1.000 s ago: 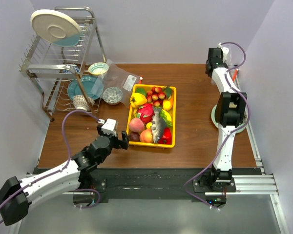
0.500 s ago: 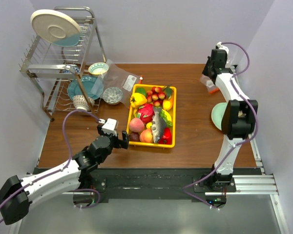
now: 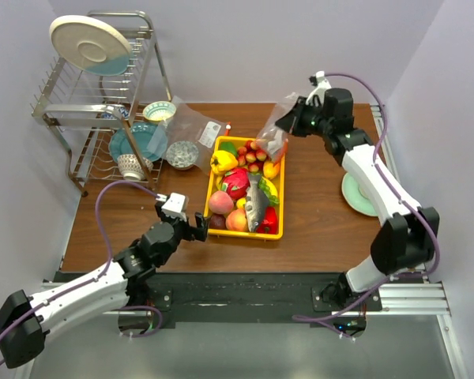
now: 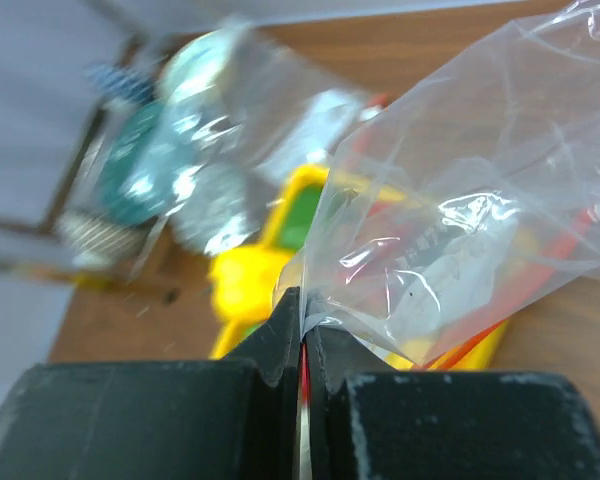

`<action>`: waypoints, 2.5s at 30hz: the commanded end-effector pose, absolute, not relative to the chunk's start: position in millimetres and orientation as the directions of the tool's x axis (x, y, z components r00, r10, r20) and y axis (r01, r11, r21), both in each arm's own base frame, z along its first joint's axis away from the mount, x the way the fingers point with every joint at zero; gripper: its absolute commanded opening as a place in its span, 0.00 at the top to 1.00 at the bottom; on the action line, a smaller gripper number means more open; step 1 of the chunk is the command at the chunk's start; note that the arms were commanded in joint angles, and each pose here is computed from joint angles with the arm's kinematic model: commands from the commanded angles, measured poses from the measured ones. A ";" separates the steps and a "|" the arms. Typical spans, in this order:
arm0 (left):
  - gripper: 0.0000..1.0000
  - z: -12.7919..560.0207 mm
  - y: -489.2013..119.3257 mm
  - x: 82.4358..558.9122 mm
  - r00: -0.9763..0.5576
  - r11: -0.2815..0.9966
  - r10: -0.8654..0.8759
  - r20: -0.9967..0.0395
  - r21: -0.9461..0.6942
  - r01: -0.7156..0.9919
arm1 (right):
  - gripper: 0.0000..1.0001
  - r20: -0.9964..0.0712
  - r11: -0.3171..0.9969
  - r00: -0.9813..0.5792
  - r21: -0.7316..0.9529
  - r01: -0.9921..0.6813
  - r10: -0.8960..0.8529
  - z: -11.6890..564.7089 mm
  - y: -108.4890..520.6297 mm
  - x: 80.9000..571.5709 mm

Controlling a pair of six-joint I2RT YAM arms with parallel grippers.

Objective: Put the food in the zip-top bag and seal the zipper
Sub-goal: Pick up the zipper food storage bag at the corner of the board, then place the zipper food storage bag at the center of the board.

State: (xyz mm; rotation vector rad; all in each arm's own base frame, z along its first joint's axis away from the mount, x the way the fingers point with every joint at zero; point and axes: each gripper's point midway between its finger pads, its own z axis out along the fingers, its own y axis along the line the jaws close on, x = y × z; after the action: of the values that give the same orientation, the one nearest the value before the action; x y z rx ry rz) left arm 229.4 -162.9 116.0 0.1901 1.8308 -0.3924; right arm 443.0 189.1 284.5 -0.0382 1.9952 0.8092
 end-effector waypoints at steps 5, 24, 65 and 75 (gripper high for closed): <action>0.00 131.2 -164.8 230.9 -0.232 0.919 -0.114 -0.966 -0.191 0.346 | 0.99 -0.759 0.388 -0.611 0.646 -0.658 0.228 365.4 259.6 308.1; 0.00 130.3 -168.4 229.4 -0.235 0.911 -0.105 -0.966 -0.189 0.367 | 1.00 -0.869 0.662 -0.489 0.412 -0.627 0.078 380.7 197.4 250.4; 0.02 213.1 -230.8 231.4 -0.321 0.802 -0.157 -0.934 -0.310 0.510 | 0.46 -0.784 0.934 -0.619 0.186 -0.304 -0.046 227.5 146.0 257.8; 0.02 254.2 -246.2 229.3 -0.317 0.754 -0.178 -0.931 -0.336 0.565 | 0.53 -0.770 0.964 -0.638 0.148 -0.220 -0.028 184.2 129.0 255.9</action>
State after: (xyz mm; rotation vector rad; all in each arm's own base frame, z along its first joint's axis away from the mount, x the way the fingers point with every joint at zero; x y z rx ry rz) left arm 233.1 -237.3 231.6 0.2881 1.7655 -0.7099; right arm 242.4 141.3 172.0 -0.2393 2.3375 0.3635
